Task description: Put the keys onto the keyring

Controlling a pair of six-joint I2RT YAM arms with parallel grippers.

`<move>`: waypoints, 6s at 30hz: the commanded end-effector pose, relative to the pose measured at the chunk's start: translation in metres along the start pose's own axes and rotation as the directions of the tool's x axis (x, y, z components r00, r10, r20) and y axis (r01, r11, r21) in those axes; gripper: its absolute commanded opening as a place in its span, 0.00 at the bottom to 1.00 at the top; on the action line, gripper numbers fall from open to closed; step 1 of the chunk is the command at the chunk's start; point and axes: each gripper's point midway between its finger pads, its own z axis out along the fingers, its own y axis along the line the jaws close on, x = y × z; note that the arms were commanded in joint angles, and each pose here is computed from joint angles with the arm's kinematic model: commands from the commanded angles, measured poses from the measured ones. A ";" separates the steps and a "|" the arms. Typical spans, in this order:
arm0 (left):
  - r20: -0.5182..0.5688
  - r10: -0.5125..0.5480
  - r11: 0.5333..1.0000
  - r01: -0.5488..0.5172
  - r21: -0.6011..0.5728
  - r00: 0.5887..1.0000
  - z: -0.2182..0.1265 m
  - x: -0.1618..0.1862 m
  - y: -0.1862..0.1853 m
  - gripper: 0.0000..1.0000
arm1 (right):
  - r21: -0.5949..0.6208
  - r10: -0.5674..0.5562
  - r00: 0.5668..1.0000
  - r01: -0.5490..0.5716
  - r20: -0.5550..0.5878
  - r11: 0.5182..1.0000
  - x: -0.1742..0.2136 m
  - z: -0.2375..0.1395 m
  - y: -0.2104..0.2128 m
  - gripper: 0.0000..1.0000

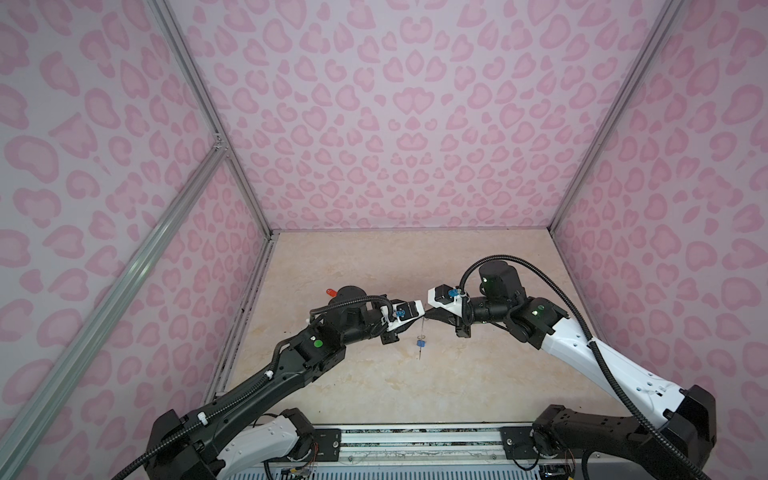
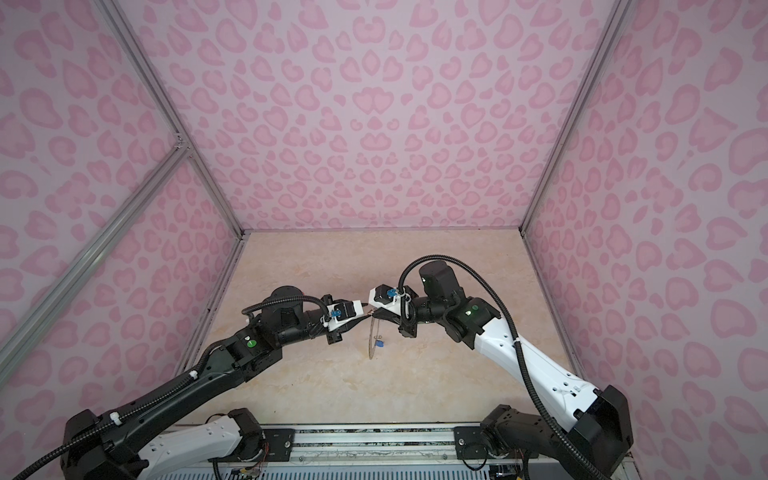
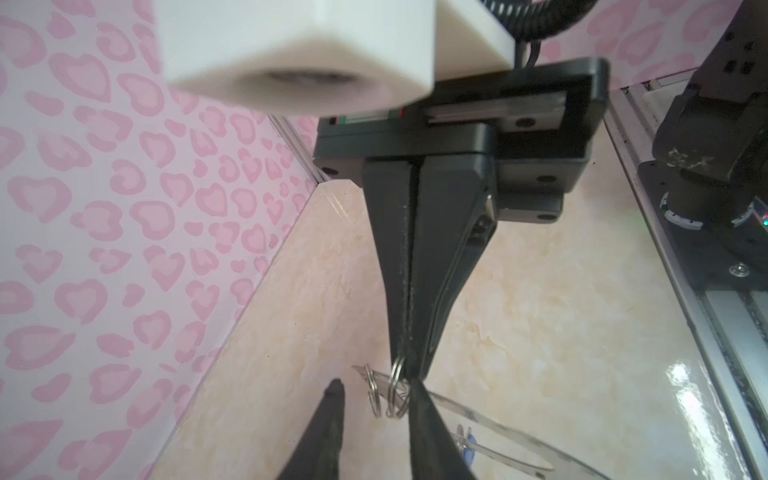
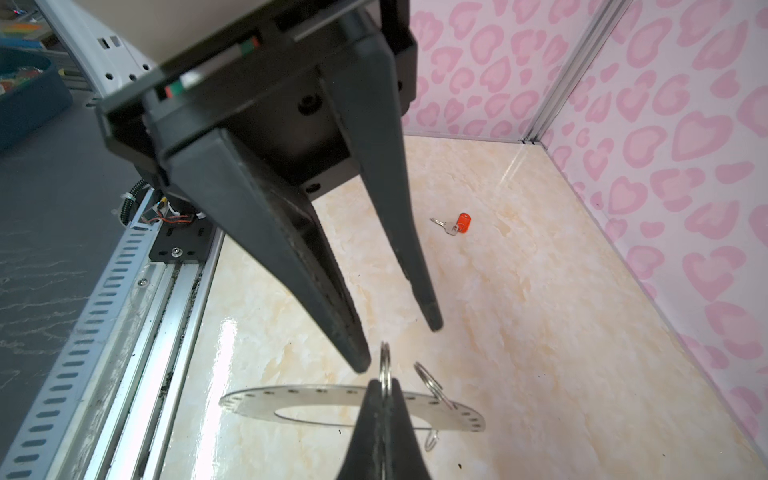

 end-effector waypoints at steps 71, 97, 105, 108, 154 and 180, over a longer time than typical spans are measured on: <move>0.354 -0.153 0.984 0.111 0.137 0.923 -0.017 -0.043 0.013 0.03 | 0.227 -0.164 0.983 0.142 0.080 0.964 -0.019 -0.015 -0.015 0.27; 0.419 -0.175 0.978 0.107 0.181 0.891 -0.020 -0.050 0.008 0.03 | 0.107 -0.066 0.945 0.033 0.320 0.994 -0.051 -0.026 0.000 0.20; 0.422 -0.177 0.976 0.106 0.188 0.889 -0.020 -0.051 0.007 0.03 | 0.069 -0.053 0.942 0.031 0.332 0.997 -0.053 -0.023 0.003 0.11; 0.420 -0.177 0.976 0.105 0.190 0.890 -0.020 -0.051 0.007 0.03 | 0.065 -0.049 0.940 0.029 0.339 0.997 -0.053 -0.022 0.003 0.05; 0.070 0.136 0.990 -0.134 -0.032 0.988 -0.027 -0.004 -0.006 0.30 | 0.438 -0.612 0.787 0.577 -0.073 0.690 -0.020 -0.005 0.005 0.00; -0.045 -0.958 0.224 0.642 -0.733 0.283 -0.091 0.217 0.102 0.53 | 0.356 -0.423 0.906 0.397 -0.008 0.846 0.016 0.012 -0.006 0.00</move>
